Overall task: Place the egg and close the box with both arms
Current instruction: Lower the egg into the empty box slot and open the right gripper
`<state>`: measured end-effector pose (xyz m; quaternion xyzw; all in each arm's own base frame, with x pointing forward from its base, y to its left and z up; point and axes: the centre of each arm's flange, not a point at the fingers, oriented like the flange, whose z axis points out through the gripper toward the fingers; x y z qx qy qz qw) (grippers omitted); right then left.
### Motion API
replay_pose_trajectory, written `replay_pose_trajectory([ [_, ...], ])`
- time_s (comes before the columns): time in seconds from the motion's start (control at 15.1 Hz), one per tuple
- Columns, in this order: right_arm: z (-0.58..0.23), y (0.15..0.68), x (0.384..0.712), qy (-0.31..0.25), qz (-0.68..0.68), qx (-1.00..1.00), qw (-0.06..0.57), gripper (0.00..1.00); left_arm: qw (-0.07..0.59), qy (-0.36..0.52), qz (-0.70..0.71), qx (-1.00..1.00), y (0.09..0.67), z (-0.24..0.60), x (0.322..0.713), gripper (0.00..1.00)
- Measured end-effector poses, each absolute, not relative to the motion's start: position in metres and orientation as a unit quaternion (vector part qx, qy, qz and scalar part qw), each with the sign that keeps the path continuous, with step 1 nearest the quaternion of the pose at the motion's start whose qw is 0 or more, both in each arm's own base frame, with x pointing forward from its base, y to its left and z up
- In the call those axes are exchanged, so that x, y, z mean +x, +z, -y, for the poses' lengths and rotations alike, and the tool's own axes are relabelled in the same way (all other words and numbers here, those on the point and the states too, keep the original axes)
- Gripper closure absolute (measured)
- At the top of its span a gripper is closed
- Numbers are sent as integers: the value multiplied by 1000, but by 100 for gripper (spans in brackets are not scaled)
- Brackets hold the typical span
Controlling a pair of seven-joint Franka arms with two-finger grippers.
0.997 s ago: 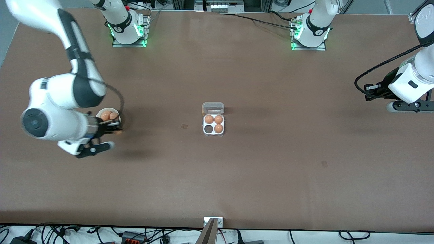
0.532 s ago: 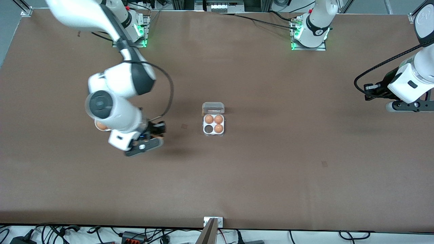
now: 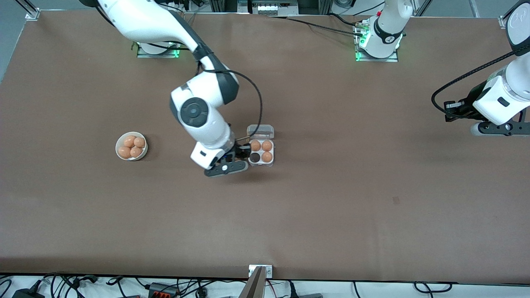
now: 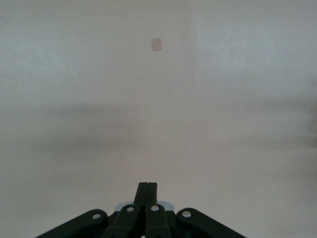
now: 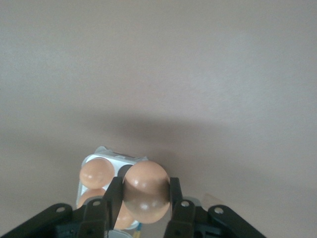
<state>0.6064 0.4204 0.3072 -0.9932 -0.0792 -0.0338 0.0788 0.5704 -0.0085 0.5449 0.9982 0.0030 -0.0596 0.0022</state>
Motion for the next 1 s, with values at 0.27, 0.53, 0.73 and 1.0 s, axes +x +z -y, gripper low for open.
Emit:
replay_pose_trajectory([
  [0.27,-440,282,600,-44,65,-993,90,57,2,-82,1,997,543,11,570,99],
  [0.53,-448,262,596,-48,68,-992,95,57,2,-98,6,995,541,16,578,99],
  [0.73,-455,251,589,-42,74,-992,92,57,2,-102,11,995,538,22,580,99],
  [1.0,-462,241,583,-39,85,-992,84,57,1,-105,19,994,538,31,580,99],
])
